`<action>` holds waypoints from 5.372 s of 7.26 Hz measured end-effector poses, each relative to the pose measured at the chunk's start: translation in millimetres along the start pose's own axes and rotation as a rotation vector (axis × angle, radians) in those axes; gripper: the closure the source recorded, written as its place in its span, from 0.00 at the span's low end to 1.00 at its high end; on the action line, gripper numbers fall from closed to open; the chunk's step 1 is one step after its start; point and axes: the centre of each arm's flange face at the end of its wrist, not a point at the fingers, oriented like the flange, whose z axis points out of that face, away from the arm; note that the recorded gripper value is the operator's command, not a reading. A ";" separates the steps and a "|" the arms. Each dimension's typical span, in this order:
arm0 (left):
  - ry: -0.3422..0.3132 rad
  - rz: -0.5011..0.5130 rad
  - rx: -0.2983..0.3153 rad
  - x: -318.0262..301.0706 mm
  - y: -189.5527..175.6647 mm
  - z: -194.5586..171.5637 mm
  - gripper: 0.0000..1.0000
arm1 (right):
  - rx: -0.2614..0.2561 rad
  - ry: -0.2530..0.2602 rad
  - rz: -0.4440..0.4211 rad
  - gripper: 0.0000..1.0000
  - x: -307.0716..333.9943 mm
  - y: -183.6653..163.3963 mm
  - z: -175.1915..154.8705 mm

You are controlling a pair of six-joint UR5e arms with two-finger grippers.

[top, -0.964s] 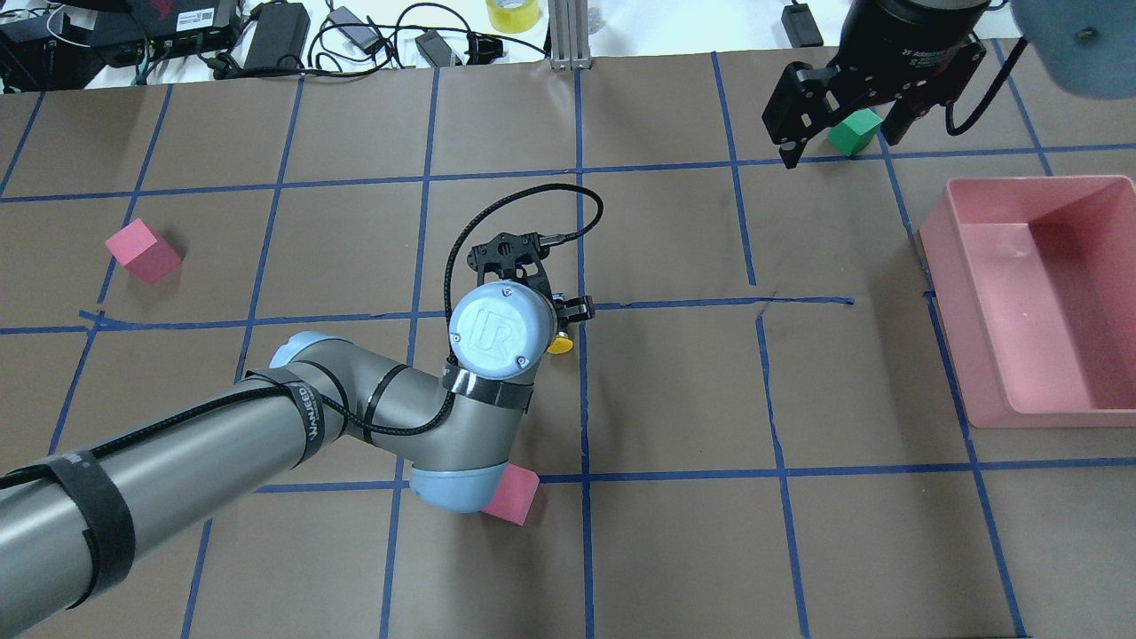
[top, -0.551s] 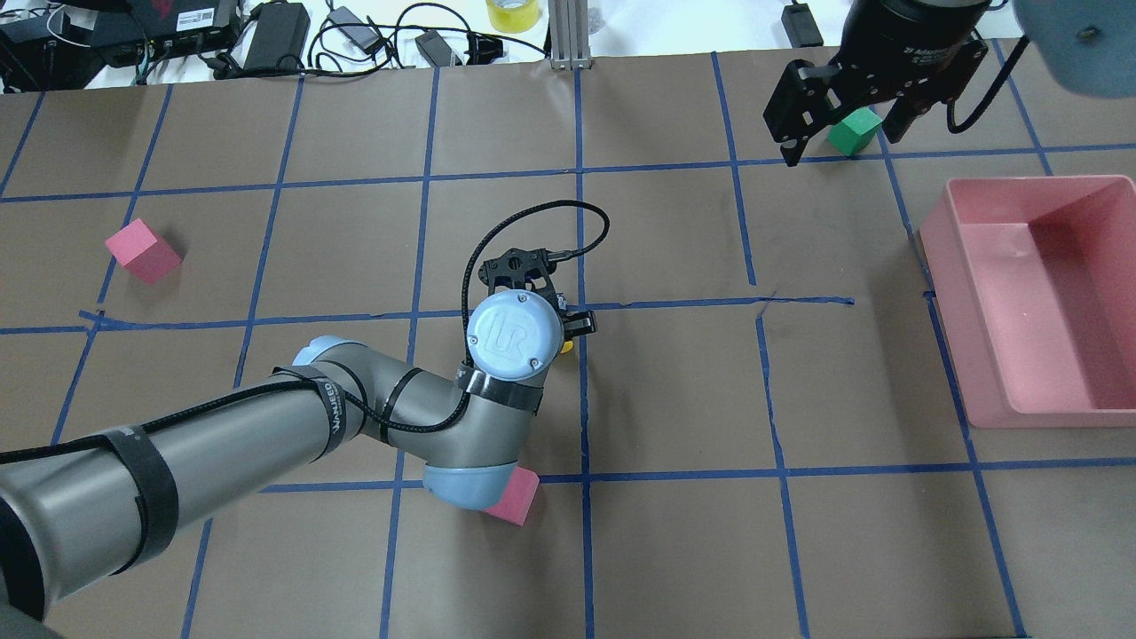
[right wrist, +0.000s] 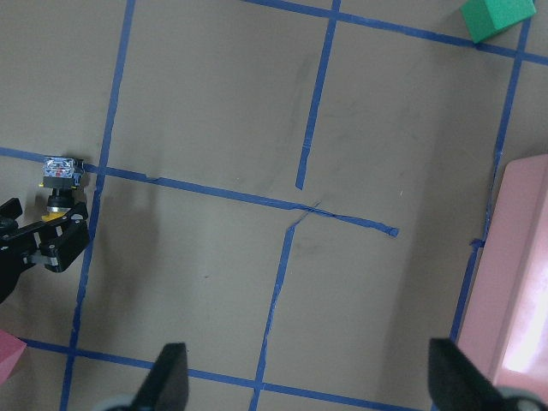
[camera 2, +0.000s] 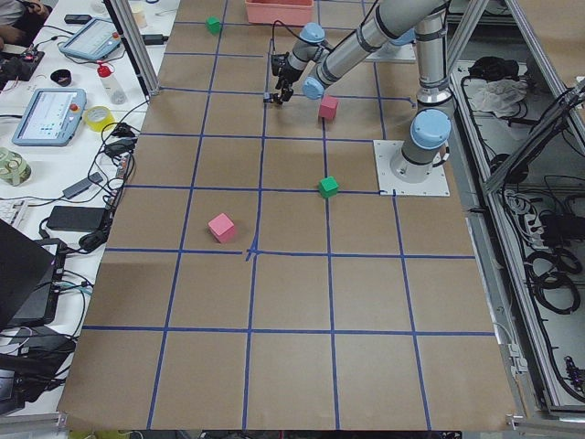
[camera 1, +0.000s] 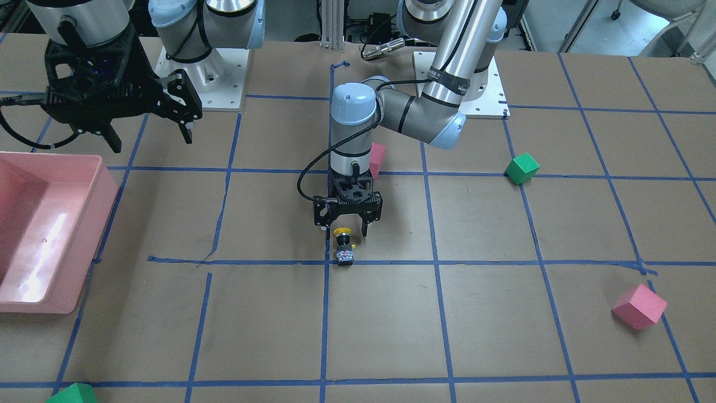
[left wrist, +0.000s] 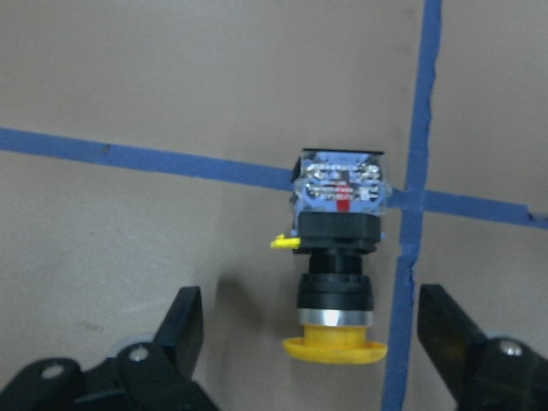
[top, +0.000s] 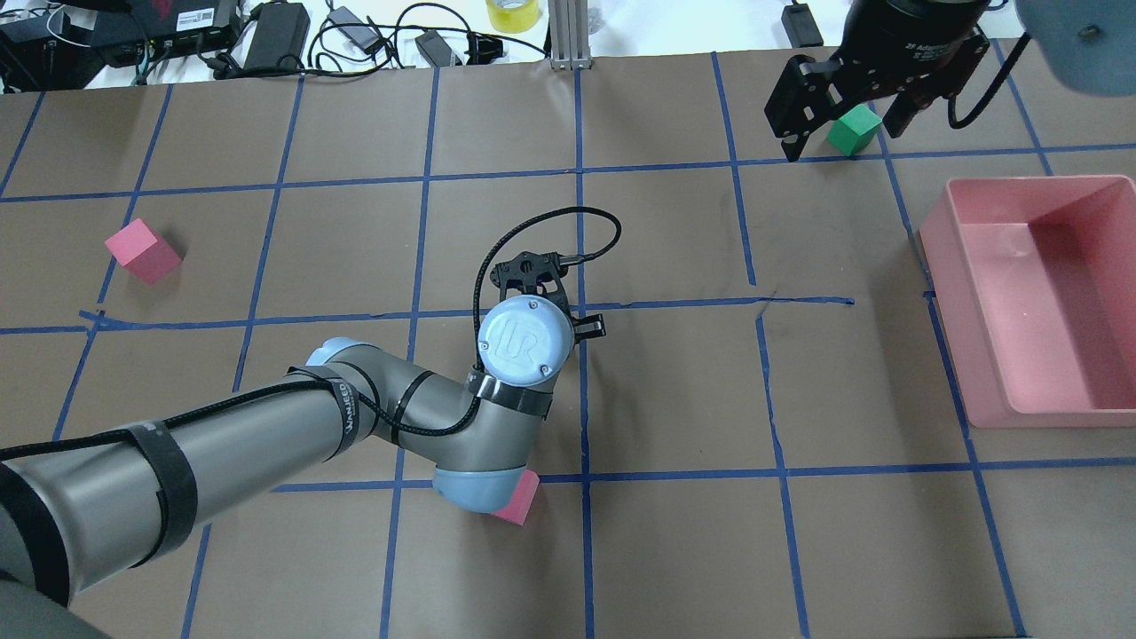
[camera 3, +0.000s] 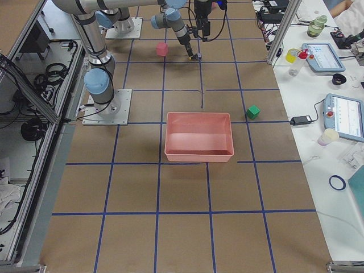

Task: Align button upright
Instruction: 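Grasp the button body with the left gripper and lift it, then rotate the button cap-up and set it down with the left gripper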

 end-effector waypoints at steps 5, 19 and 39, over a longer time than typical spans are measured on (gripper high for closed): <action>0.003 0.011 -0.021 1.2 4.8 6.9 1.00 | 0.002 0.002 0.000 0.00 0.5 0.6 -0.3; 0.108 -0.891 -0.682 -3.2 -78.9 -18.4 1.00 | 0.002 0.001 0.001 0.00 1.1 -0.9 2.2; 0.137 -1.261 -1.062 -56.4 -76.1 19.0 0.00 | -0.003 -0.008 0.004 0.00 -0.4 -2.1 6.2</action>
